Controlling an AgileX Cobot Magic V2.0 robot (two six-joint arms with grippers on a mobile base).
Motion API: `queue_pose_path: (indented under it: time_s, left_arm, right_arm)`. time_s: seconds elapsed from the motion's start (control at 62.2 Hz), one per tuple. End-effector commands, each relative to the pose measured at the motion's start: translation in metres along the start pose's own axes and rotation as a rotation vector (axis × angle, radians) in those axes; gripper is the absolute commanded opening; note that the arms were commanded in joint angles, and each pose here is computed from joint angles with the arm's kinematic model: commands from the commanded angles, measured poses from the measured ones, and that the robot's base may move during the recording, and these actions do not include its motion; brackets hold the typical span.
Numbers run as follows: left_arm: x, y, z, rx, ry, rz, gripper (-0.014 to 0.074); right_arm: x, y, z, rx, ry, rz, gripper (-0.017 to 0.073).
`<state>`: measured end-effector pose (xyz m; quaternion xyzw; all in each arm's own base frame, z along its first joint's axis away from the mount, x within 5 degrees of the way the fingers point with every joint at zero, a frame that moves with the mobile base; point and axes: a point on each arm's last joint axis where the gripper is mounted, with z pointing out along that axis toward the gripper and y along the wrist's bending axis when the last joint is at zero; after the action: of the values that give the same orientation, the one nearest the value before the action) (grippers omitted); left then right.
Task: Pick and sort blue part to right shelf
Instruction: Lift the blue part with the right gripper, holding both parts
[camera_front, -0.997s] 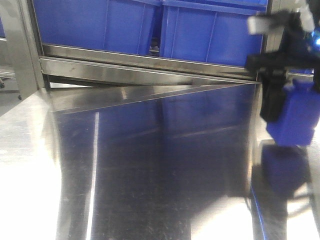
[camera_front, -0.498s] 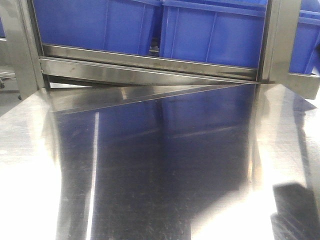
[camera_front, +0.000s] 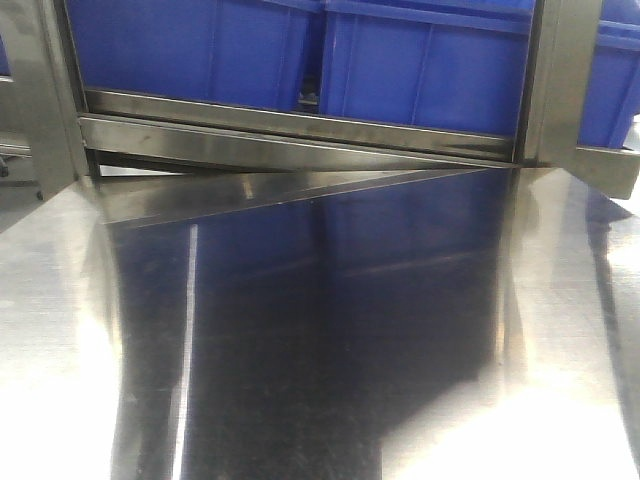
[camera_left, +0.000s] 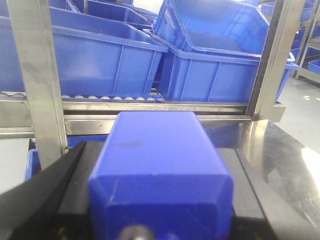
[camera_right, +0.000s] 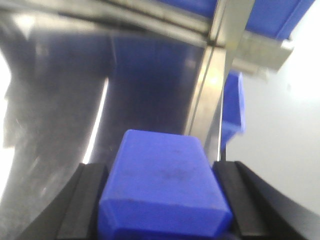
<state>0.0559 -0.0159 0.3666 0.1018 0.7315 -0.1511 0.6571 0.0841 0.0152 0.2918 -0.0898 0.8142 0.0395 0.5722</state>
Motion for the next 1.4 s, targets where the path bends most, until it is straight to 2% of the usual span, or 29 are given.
queue_pose_path:
  time_s: [0.0,0.241,0.37,1.383]
  left_arm:
    - [-0.016,-0.003,-0.003,0.037,-0.104,0.004,0.024]
    - [-0.016,-0.003,-0.003,0.037,-0.104,0.004,0.024]
    - [-0.016,-0.003,-0.003,0.037,-0.104,0.004,0.024]
    - [-0.016,-0.003,-0.003,0.037,-0.104,0.004,0.024]
  right_arm:
    - [-0.015,-0.001,-0.021,0.002,-0.214,-0.018,0.0144]
    - [-0.017,-0.004,-0.064,0.005,-0.481,-0.013,0.0144]
    - [-0.018,-0.004,-0.073,0.002,-0.549,-0.012,0.0144]
    - [-0.019,-0.004,-0.074,0.001,-0.558,-0.012,0.0144]
